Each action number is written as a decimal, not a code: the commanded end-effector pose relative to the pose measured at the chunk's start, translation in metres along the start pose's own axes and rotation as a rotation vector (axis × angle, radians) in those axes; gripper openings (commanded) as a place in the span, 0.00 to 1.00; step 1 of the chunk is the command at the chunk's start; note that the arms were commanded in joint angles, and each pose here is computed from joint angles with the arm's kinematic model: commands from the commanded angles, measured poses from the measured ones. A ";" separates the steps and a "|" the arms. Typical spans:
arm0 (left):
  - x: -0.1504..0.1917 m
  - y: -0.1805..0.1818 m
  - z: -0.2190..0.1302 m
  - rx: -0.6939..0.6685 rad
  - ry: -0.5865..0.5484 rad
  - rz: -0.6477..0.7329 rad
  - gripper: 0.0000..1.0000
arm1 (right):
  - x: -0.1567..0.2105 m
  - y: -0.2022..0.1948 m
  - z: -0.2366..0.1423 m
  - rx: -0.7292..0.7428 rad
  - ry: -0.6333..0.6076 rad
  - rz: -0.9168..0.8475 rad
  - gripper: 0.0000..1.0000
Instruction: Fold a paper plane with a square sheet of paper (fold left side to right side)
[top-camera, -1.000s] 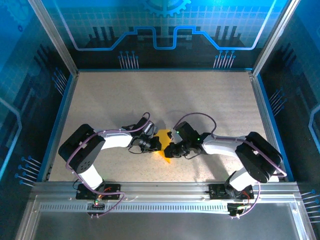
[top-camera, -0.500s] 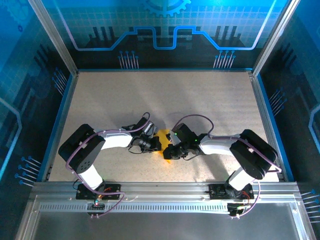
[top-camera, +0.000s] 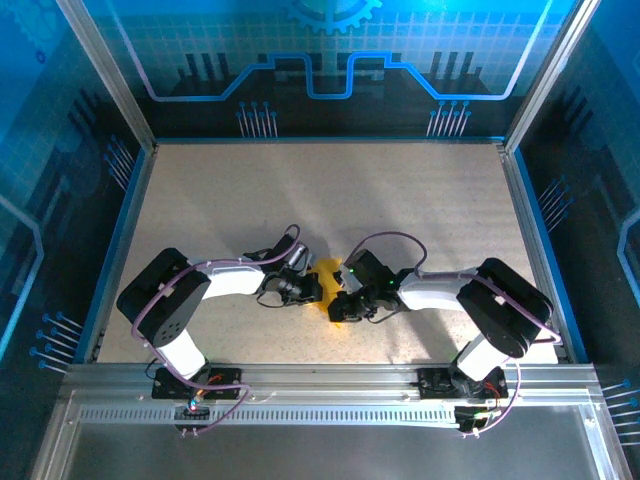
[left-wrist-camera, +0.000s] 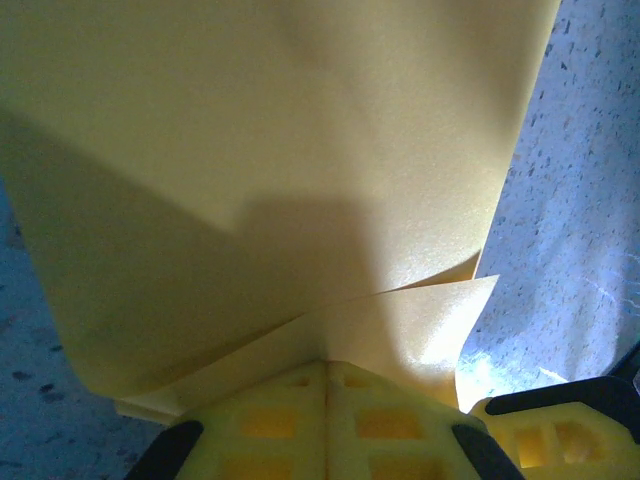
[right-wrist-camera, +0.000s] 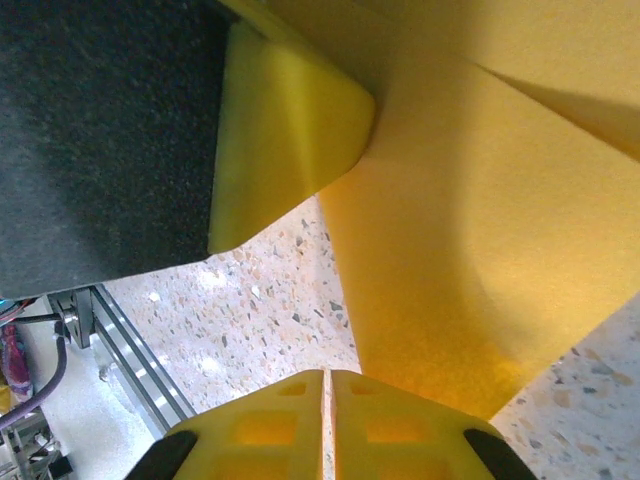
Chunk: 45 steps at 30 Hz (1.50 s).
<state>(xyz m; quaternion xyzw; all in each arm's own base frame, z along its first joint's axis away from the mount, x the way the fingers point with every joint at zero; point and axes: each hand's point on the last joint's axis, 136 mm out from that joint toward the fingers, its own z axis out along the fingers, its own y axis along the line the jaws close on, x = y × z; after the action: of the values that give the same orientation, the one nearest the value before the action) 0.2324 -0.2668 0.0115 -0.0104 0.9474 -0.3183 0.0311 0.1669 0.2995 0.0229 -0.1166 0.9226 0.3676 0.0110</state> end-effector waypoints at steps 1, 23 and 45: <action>0.015 0.038 0.009 -0.135 0.033 -0.051 0.07 | 0.014 -0.011 0.005 0.038 0.042 0.025 0.11; 0.016 0.039 0.010 -0.137 0.032 -0.055 0.07 | 0.021 -0.019 0.006 0.079 0.060 0.037 0.11; 0.016 0.046 0.014 -0.156 0.034 -0.064 0.07 | 0.035 -0.024 0.002 0.108 0.109 0.034 0.12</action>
<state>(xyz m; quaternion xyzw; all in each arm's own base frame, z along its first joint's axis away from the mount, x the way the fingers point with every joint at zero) 0.2333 -0.2681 0.0108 -0.0095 0.9466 -0.3208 0.0320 0.1596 0.2907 0.0120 -0.1150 0.9328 0.3415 -0.0018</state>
